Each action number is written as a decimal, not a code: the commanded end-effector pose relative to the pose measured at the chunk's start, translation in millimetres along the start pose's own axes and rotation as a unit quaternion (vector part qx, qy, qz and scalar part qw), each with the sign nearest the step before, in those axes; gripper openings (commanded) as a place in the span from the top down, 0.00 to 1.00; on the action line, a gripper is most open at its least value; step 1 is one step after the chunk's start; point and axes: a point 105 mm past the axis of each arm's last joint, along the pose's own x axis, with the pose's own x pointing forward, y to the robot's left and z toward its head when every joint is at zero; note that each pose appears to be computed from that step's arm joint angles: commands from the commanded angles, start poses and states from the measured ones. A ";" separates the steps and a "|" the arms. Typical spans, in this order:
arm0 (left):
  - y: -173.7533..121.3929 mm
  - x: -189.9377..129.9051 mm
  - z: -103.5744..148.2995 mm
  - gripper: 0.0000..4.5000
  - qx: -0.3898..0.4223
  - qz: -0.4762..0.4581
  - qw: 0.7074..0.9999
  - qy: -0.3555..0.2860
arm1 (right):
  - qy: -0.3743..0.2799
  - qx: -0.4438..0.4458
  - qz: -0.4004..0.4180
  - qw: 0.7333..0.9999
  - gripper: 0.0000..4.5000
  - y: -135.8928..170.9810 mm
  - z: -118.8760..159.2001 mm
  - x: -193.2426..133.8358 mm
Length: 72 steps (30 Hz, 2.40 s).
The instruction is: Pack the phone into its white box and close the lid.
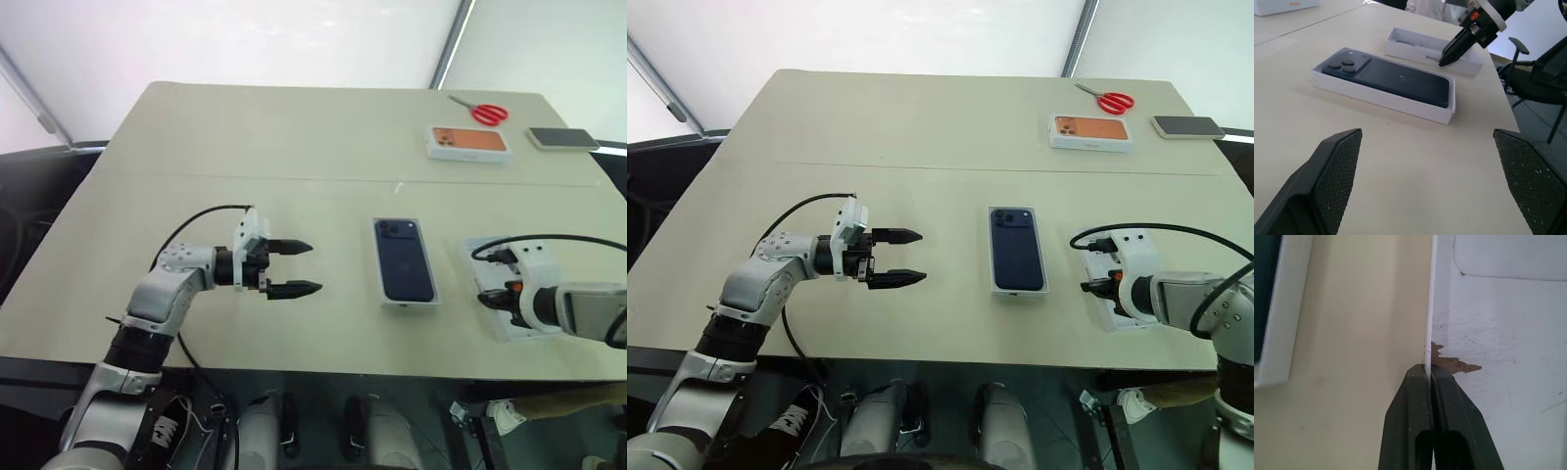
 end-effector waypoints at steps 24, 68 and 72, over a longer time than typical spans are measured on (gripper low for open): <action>41.1 -0.2 19.0 0.52 -0.020 0.160 0.986 -0.047 | -0.146 0.204 0.514 0.820 1.00 172.8 87.8 -40.2; 26.0 106.7 16.0 1.00 -0.038 0.081 0.993 -0.082 | -0.236 0.107 0.270 0.927 0.02 53.2 105.6 -5.0; 24.2 119.1 17.8 1.00 -0.038 0.069 0.993 -0.083 | -0.238 0.037 0.217 0.946 0.02 42.3 102.2 0.2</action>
